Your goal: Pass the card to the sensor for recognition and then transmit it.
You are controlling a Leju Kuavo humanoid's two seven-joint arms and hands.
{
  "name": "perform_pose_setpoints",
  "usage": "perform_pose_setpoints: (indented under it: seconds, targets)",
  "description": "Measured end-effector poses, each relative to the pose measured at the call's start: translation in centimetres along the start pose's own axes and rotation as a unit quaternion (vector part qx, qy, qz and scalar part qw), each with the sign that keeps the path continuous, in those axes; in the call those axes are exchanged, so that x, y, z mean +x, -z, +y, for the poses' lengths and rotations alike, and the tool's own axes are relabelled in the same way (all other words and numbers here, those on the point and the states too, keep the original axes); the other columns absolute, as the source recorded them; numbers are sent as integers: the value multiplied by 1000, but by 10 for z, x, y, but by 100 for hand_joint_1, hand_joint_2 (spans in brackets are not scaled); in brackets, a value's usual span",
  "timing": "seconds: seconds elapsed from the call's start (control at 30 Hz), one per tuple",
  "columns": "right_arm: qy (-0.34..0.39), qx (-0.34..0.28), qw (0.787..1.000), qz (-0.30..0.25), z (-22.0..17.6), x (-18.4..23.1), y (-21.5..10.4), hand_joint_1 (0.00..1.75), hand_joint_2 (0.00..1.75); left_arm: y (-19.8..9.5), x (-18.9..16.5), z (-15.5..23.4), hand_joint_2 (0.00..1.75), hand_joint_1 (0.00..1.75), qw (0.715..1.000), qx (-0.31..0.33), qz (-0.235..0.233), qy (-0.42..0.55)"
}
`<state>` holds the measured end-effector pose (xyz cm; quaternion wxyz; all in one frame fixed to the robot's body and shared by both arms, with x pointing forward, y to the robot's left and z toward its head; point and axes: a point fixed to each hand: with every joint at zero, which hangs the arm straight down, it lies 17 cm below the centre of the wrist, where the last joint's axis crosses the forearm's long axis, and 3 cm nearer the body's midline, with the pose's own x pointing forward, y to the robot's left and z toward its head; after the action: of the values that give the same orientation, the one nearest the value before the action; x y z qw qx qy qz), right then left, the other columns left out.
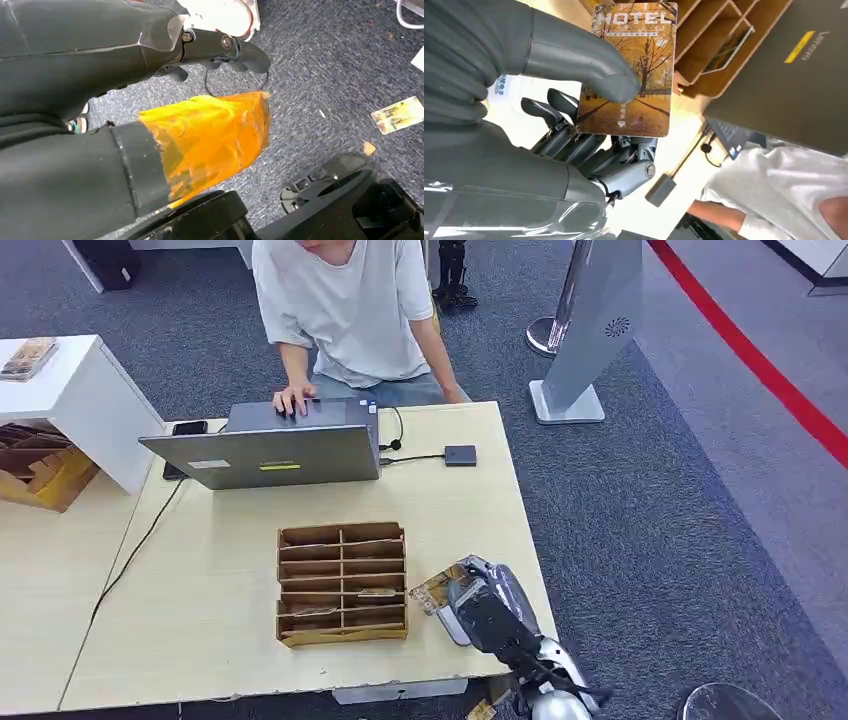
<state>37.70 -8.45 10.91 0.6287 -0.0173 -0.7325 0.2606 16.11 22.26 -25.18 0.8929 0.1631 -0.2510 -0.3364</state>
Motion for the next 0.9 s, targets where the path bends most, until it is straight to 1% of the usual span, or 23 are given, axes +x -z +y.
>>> perform_pose_setpoints:
  seconds: [0.17, 0.6, 0.9]
  targets:
    - [-3, 2, 1000, 13, 0, -9, 2, 175, 175, 0, 0, 0, 0, 0, 1000, 0, 0, 0]
    - [-27, 0, 997, 76, -2, -53, 3, 175, 175, 0, 0, 0, 0, 0, 1000, 0, -1, 3]
    - [-33, 0, 994, 101, -1, -70, 2, 175, 175, 0, -2, 1, 0, 0, 1000, 2, 3, -1]
